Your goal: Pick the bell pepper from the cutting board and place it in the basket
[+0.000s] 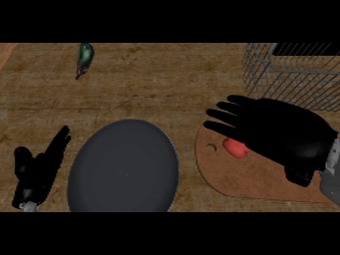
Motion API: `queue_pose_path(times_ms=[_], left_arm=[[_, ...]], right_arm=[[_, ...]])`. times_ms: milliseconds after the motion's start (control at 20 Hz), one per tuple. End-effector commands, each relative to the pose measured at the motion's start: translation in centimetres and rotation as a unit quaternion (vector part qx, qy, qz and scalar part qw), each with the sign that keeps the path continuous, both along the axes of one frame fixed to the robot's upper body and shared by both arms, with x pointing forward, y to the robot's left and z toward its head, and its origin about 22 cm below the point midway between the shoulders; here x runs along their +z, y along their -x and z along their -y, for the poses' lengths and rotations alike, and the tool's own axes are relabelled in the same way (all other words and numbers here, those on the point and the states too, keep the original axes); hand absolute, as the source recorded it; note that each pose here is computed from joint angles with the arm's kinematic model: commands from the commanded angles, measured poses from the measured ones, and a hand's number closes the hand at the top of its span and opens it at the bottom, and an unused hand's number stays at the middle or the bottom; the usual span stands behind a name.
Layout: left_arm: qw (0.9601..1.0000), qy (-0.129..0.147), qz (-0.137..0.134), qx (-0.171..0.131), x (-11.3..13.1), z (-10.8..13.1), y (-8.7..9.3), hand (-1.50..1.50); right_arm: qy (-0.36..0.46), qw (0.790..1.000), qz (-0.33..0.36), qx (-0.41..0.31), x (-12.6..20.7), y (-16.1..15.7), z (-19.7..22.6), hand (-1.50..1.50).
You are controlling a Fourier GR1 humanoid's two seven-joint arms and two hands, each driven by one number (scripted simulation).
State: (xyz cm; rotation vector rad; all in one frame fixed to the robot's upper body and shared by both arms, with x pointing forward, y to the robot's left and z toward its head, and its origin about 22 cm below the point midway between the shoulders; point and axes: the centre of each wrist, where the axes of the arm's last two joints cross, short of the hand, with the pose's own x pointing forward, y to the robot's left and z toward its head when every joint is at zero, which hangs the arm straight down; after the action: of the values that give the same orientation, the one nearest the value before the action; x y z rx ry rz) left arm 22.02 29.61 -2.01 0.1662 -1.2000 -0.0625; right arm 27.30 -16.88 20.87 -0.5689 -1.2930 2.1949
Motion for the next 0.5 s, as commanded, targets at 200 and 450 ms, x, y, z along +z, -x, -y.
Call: queue_pose_path(times_ms=[200, 450], left_arm=[[0.9956, 0.021, -0.089, 0.019, -3.7, -0.5, 2.2, 0.00], [0.9957, 0.012, -0.091, 0.011, -3.4, 0.3, 2.1, 0.00]], right_arm=[[-0.002, 1.000, 0.010, 0.002, -3.0, -1.0, 1.6, -1.50], [-0.005, 1.000, 0.000, 0.001, -5.1, -2.0, 1.3, -1.50]])
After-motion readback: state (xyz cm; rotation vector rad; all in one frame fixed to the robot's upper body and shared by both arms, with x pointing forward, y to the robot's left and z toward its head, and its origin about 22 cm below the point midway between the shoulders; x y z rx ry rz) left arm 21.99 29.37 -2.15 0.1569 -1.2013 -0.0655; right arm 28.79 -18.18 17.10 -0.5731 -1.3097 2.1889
